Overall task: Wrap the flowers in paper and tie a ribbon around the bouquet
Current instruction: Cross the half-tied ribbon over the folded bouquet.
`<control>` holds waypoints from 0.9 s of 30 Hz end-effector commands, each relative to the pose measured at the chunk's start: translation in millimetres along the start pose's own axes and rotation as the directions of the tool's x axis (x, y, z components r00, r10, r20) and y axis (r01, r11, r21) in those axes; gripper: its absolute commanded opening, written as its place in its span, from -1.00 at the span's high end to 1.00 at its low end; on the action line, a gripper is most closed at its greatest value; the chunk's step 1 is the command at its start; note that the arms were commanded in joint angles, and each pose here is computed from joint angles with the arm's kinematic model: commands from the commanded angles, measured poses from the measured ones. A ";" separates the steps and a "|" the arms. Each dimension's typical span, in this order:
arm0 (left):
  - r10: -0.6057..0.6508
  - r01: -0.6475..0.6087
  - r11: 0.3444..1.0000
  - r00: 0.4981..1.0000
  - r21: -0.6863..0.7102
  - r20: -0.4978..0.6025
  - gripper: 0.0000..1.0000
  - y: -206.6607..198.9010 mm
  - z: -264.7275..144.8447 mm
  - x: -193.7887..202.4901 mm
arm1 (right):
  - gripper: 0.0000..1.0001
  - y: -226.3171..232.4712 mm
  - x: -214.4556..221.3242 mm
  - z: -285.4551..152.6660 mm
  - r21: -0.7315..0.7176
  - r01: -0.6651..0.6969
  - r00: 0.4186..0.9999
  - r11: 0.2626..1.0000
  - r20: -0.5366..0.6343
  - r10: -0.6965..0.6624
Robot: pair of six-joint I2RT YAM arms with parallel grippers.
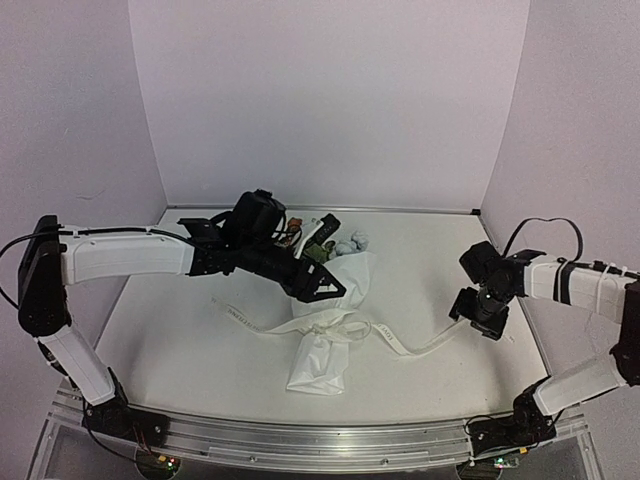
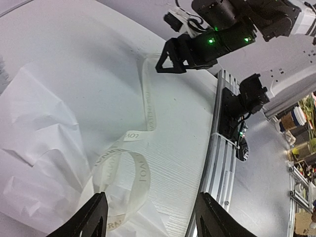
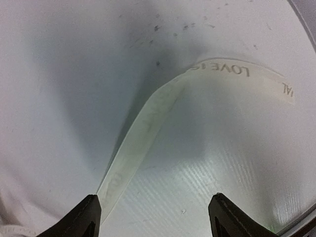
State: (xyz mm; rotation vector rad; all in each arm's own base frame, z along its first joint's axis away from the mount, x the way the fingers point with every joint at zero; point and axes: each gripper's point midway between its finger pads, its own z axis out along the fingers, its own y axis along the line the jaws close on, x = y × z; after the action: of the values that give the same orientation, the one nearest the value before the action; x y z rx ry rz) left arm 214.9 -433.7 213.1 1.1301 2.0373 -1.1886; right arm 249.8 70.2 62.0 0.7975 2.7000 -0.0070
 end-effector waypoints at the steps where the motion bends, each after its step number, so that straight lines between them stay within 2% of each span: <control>1: -0.018 0.020 0.999 0.998 -0.026 0.066 -0.26 0.8 -14.4 -10.1 | -0.56 -22.8 -32.3 17.6 0.102 -0.163 0.986 0.981 0.061 0.157; 4: -0.028 0.030 0.999 0.997 -0.030 0.069 -0.26 3.9 -17.3 -8.3 | -0.57 -22.8 -44.2 32.1 0.107 -0.277 0.961 0.955 0.035 0.275; 8: -0.021 0.024 0.999 0.997 -0.039 0.077 -0.26 4.6 -24.4 -9.9 | -0.57 -29.4 -62.1 45.1 0.104 -0.378 0.925 0.920 0.066 0.373; 17: -0.017 0.019 0.999 0.997 -0.033 0.081 -0.25 6.7 -28.5 -9.4 | -0.52 -47.8 -77.8 57.0 0.159 -0.430 0.902 0.889 0.107 0.418; 22: -0.018 0.020 0.999 0.996 -0.028 0.082 -0.25 7.4 -28.6 -12.3 | -0.11 -47.1 -78.1 69.3 0.182 -0.443 0.896 0.878 0.072 0.438; 25: -0.022 0.024 0.999 0.995 -0.023 0.092 -0.25 7.4 -30.3 -16.9 | 0.28 -44.4 -80.5 72.6 0.185 -0.425 0.905 0.886 0.059 0.422; 27: -0.024 0.026 0.999 0.995 -0.023 0.101 -0.26 7.6 -31.4 -20.1 | 0.66 -39.4 -84.2 72.3 0.175 -0.396 0.918 0.901 0.049 0.394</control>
State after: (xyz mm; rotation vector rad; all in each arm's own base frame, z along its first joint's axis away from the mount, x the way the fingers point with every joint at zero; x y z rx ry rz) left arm 225.7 -409.5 210.8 1.0339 2.0794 -1.1673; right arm 299.2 -15.0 6.8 1.4332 2.5006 -0.1883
